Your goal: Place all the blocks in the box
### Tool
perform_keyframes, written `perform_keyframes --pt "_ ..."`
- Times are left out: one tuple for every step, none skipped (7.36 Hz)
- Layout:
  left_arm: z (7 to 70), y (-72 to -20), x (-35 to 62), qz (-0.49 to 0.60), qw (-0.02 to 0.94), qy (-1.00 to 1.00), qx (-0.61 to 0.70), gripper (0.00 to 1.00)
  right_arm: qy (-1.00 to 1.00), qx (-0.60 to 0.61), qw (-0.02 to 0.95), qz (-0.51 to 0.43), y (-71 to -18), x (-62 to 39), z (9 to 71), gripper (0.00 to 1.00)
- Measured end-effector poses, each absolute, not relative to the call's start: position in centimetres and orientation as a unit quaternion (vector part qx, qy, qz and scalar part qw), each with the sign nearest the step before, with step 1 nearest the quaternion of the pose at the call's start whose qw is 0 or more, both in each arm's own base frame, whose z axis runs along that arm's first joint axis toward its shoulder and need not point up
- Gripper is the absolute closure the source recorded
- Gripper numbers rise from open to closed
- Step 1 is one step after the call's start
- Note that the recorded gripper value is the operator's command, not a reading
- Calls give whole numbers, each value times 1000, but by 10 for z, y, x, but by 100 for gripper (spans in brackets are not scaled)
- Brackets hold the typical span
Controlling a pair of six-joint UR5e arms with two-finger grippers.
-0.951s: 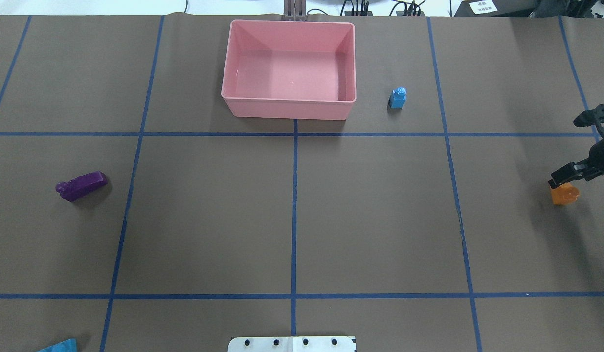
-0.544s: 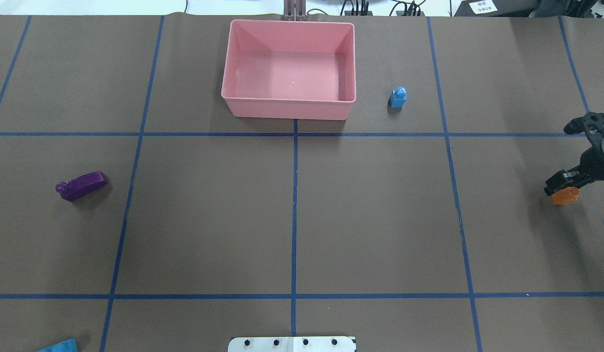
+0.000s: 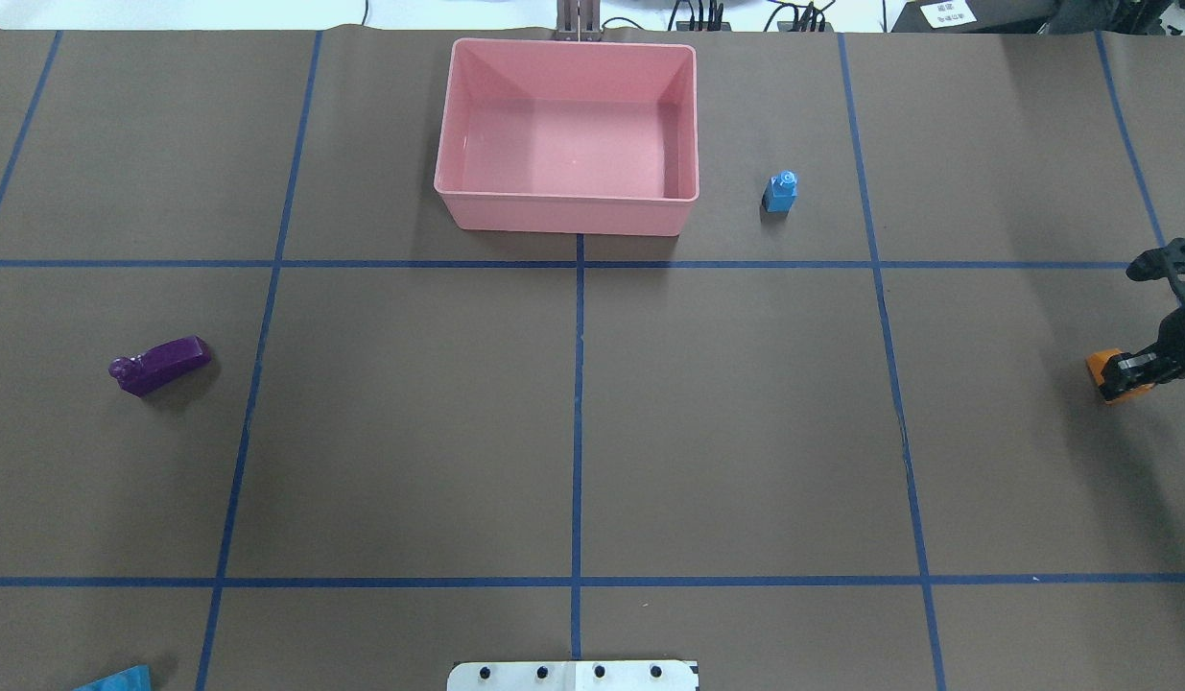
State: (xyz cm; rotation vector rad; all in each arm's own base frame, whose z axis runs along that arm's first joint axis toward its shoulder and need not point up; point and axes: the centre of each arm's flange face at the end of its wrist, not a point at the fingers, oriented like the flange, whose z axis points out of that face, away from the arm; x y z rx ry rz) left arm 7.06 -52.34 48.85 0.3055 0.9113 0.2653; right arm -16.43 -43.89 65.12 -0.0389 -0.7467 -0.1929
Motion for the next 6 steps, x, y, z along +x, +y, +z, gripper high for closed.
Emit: perform_keyframes --pt "486 -523 71 122 878 439 145 0 -378 -9 922 -86 -444 -154 627 100" --pt "485 -523 73 113 879 442 139 0 -394 6 916 -76 -450 -139 596 100" --pt "483 -523 86 107 879 446 128 1 -409 27 910 -67 -454 -123 565 100" --pt "482 -520 105 115 880 445 123 1 -420 46 904 -63 -459 -112 539 100" --pt "480 -517 127 141 881 431 132 1 -428 62 900 -60 -467 -107 518 100" --pt "479 -513 151 177 882 412 146 1 -436 72 896 -48 -480 -108 497 100"
